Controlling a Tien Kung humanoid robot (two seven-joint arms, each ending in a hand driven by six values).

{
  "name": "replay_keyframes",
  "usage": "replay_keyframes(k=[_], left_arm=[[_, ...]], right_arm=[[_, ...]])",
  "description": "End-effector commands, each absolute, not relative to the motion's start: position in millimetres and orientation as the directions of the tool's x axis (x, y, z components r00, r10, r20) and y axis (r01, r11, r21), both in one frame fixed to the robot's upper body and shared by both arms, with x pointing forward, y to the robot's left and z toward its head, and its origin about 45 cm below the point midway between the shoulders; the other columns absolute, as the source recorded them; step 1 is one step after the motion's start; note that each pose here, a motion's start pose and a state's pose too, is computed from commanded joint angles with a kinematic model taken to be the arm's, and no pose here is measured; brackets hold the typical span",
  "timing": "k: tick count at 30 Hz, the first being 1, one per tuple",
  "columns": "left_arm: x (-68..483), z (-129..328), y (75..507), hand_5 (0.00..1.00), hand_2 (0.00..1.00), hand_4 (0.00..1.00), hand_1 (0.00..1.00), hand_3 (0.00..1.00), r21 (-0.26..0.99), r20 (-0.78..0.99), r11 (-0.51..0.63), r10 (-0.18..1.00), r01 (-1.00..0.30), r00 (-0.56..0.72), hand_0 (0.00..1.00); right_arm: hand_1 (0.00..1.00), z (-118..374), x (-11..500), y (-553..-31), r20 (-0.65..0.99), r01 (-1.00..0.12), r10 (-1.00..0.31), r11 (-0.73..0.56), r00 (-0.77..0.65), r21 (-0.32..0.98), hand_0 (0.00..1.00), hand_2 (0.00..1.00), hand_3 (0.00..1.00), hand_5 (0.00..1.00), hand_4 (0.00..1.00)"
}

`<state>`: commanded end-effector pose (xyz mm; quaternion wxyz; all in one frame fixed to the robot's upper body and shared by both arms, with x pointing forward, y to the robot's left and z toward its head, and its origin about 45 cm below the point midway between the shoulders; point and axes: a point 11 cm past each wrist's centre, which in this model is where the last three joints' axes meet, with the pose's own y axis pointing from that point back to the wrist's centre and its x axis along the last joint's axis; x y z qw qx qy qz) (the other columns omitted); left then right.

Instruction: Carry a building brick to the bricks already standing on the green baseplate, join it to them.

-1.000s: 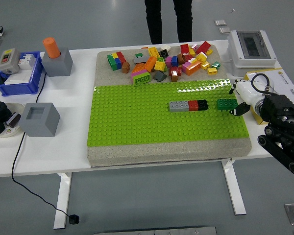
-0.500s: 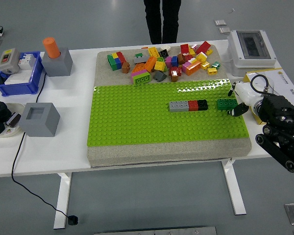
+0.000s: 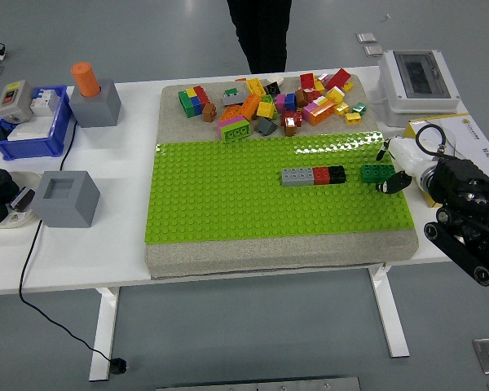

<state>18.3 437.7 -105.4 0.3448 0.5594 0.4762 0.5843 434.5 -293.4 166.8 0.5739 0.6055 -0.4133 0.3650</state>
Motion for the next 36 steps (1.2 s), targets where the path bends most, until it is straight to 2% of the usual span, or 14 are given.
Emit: replay_keyframes(k=[8, 12, 13, 18, 19, 24, 25, 30, 31, 36], left_arm=[[18.1, -105.5, 437.4, 0.845, 0.723, 0.998, 0.776, 0.453, 0.942, 0.325, -0.308, 0.936, 0.131, -0.136, 0.782], [18.0, -105.6, 437.2, 0.845, 0.723, 0.998, 0.776, 0.453, 0.943, 0.324, -0.308, 0.936, 0.13, -0.137, 0.782], [18.0, -105.7, 437.1, 0.843, 0.723, 0.998, 0.776, 0.453, 0.943, 0.324, -0.307, 0.936, 0.13, -0.137, 0.782], [17.4, -106.0, 436.3, 0.843, 0.723, 0.998, 0.776, 0.453, 0.943, 0.323, -0.306, 0.936, 0.131, -0.137, 0.782], [17.3, -106.1, 436.1, 0.846, 0.723, 0.998, 0.776, 0.454, 0.943, 0.322, -0.305, 0.937, 0.131, -0.137, 0.782], [16.9, -106.3, 435.6, 0.846, 0.723, 0.998, 0.776, 0.454, 0.943, 0.321, -0.304, 0.937, 0.133, -0.136, 0.782], [16.8, -106.3, 435.5, 0.842, 0.723, 0.998, 0.776, 0.453, 0.943, 0.321, -0.304, 0.937, 0.133, -0.136, 0.782], [16.7, -106.4, 435.3, 0.842, 0.723, 0.998, 0.776, 0.453, 0.943, 0.321, -0.303, 0.937, 0.134, -0.135, 0.782], [16.7, -106.3, 435.4, 0.84, 0.723, 0.998, 0.776, 0.453, 0.943, 0.321, -0.303, 0.938, 0.134, -0.135, 0.782], [16.6, -106.2, 435.7, 0.84, 0.723, 0.998, 0.776, 0.453, 0.943, 0.321, -0.304, 0.938, 0.135, -0.134, 0.782]], right_arm=[[0.871, 168.2, 433.7, -292.7, 0.915, -0.92, -0.103, -0.008, 0.39, 0.391, 0.782, 0.917, 0.658, 0.207, 0.836], [0.871, 168.5, 431.7, -292.0, 0.906, -0.921, -0.169, -0.03, 0.389, 0.39, 0.782, 0.917, 0.658, 0.207, 0.836], [0.827, 168.8, 431.2, -291.6, 0.902, -0.923, -0.197, -0.043, 0.383, 0.383, 0.76, 0.878, 0.657, 0.264, 0.85], [0.827, 175.9, 430.2, -290.9, 0.883, -0.948, -0.347, -0.098, 0.316, 0.301, 0.76, 0.878, 0.657, 0.264, 0.85], [0.782, 177.9, 430.0, -290.7, 0.876, -0.953, -0.376, -0.108, 0.301, 0.282, 0.748, 0.84, 0.669, 0.357, 0.874], [0.782, 178.5, 428.4, -293.1, 0.86, -0.959, -0.425, -0.12, 0.283, 0.256, 0.748, 0.84, 0.669, 0.357, 0.874], [0.726, 177.7, 427.9, -293.7, 0.859, -0.959, -0.427, -0.119, 0.284, 0.257, 0.746, 0.802, 0.676, 0.329, 0.87], [0.726, 175.6, 426.5, -294.8, 0.856, -0.959, -0.434, -0.12, 0.282, 0.255, 0.746, 0.802, 0.676, 0.329, 0.87], [0.704, 175.6, 426.3, -294.8, 0.856, -0.96, -0.434, -0.121, 0.28, 0.253, 0.758, 0.773, 0.684, 0.282, 0.852], [0.704, 176.4, 426.3, -295.8, 0.863, -0.962, -0.425, -0.118, 0.274, 0.247, 0.758, 0.773, 0.684, 0.282, 0.852]])
